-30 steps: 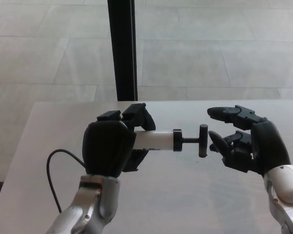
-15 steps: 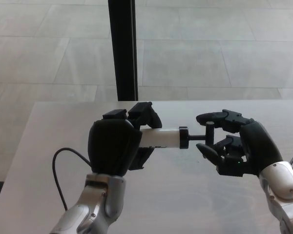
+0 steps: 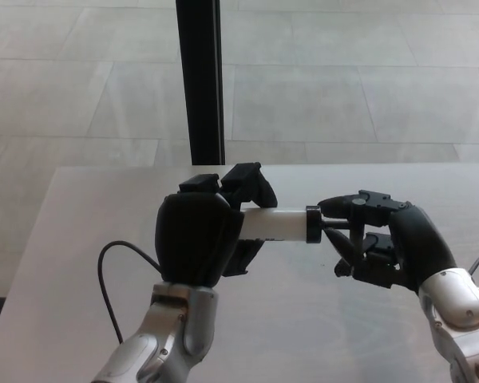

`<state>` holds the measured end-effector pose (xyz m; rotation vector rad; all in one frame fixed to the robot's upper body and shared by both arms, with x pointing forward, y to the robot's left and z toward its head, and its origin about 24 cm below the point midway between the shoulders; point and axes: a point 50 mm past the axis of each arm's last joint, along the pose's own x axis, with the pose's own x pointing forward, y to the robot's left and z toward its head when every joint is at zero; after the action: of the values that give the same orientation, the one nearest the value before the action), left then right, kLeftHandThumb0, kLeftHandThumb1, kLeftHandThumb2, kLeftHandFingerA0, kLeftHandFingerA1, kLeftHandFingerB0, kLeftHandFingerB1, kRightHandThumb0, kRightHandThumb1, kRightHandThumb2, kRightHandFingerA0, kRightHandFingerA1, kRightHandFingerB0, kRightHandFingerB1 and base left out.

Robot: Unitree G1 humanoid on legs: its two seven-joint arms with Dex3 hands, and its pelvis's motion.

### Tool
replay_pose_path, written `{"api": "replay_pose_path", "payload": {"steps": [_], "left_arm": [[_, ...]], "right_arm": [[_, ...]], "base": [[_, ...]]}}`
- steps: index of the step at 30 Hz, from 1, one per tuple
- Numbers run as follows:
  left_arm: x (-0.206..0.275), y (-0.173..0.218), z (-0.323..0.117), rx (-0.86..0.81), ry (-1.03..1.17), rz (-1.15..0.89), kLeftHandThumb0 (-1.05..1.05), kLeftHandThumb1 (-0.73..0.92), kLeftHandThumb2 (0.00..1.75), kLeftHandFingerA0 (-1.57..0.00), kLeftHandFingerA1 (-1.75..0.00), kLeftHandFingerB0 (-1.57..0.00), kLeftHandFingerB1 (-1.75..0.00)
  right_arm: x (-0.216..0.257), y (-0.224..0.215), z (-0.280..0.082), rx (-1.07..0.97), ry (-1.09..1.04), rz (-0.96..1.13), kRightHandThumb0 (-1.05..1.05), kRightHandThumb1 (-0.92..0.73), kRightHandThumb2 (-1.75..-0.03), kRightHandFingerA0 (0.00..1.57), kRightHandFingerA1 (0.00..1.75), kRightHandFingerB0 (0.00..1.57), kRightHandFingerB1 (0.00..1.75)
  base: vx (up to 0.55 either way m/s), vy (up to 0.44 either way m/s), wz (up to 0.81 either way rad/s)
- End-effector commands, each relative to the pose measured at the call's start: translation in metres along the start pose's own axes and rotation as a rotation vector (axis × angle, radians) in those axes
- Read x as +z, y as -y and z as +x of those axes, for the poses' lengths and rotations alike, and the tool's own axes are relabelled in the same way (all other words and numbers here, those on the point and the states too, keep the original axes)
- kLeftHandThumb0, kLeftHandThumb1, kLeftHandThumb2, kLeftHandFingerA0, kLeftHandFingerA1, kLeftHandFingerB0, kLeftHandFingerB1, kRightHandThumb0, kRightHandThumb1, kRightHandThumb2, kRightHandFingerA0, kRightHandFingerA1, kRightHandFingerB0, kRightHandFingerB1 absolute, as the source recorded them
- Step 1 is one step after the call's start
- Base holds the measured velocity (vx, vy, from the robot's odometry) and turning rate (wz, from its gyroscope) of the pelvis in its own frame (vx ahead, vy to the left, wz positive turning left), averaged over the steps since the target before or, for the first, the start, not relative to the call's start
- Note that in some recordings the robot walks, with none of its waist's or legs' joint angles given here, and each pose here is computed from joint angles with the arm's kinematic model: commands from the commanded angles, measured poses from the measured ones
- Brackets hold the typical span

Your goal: The robot uses its left hand to lift the air pump kept on the middle of the desk and use the right hand to pull out the handle

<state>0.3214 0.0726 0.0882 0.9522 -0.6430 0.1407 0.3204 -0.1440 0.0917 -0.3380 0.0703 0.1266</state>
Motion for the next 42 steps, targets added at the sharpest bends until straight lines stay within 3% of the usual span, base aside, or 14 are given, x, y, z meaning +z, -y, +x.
{"api": "replay_pose_path", "payload": {"steps": [1,2,3,5,7,10,27,28,29,42], "left_arm": [[0.000,-0.002,-0.001,0.013,0.016,-0.003,-0.09,0.50,1.12,-0.85,-1.73,-0.77,-1.59],[0.000,-0.001,-0.002,0.005,0.011,-0.002,-0.08,0.51,1.12,-0.87,-1.72,-0.74,-1.54],[-0.001,0.000,-0.004,0.004,0.012,-0.004,-0.08,0.50,1.13,-0.88,-1.71,-0.76,-1.53],[-0.001,0.000,-0.004,0.009,0.019,0.006,-0.09,0.50,1.10,-0.86,-1.71,-0.79,-1.57],[-0.002,0.000,-0.005,0.001,0.017,0.010,-0.08,0.48,1.13,-0.84,-1.72,-0.77,-1.59],[-0.003,0.000,-0.007,-0.002,0.019,0.014,-0.07,0.48,1.16,-0.88,-1.72,-0.76,-1.54],[-0.003,-0.005,0.002,0.023,0.035,0.023,-0.10,0.48,1.19,-0.88,-1.74,-0.74,-1.57],[-0.003,-0.006,0.003,0.023,0.041,0.029,-0.12,0.49,1.16,-0.85,-1.75,-0.76,-1.61],[-0.003,-0.006,0.005,0.025,0.044,0.030,-0.09,0.50,1.14,-0.87,-1.75,-0.73,-1.57],[0.005,-0.011,0.019,0.073,0.058,0.000,-0.09,0.48,1.15,-0.87,-1.75,-0.80,-1.60]], "right_arm": [[0.008,0.004,0.003,-0.060,0.031,0.032,-0.31,-0.76,-0.68,1.00,1.61,0.73,0.63],[0.011,0.004,0.003,-0.078,0.050,0.039,-0.28,-0.61,-1.03,1.27,1.36,0.78,0.80],[0.013,0.004,0.004,-0.104,0.067,0.052,-0.21,-0.73,-0.74,1.03,1.69,0.83,0.75],[0.014,0.005,0.004,-0.122,0.088,0.043,-0.19,-0.71,-0.82,0.98,1.69,0.85,0.87],[0.014,0.007,0.004,-0.142,0.101,0.062,-0.15,-0.66,-0.93,0.95,1.62,0.86,1.13],[0.014,0.007,0.003,-0.149,0.109,0.062,-0.16,-0.64,-0.94,0.93,1.62,0.85,1.21],[0.004,-0.001,0.004,-0.120,0.052,0.055,-0.21,-0.54,-0.98,0.98,1.57,0.93,1.14],[0.003,-0.001,0.004,-0.114,0.060,0.052,-0.21,-0.54,-0.98,0.98,1.60,0.92,1.14],[0.002,-0.002,0.003,-0.114,0.053,0.037,-0.25,-0.57,-0.83,1.00,1.57,0.93,1.10],[-0.010,-0.003,-0.003,-0.112,0.022,0.001,-0.25,-0.62,-0.84,0.99,1.55,0.91,1.09]], "base": [[0.00,0.000,0.00],[0.00,0.000,0.00],[0.00,0.000,0.00],[0.00,0.000,0.00],[0.00,0.000,0.00],[0.00,0.000,0.00],[0.00,0.000,0.00],[0.00,0.000,0.00],[0.00,0.000,0.00],[0.00,0.000,0.00]]}}
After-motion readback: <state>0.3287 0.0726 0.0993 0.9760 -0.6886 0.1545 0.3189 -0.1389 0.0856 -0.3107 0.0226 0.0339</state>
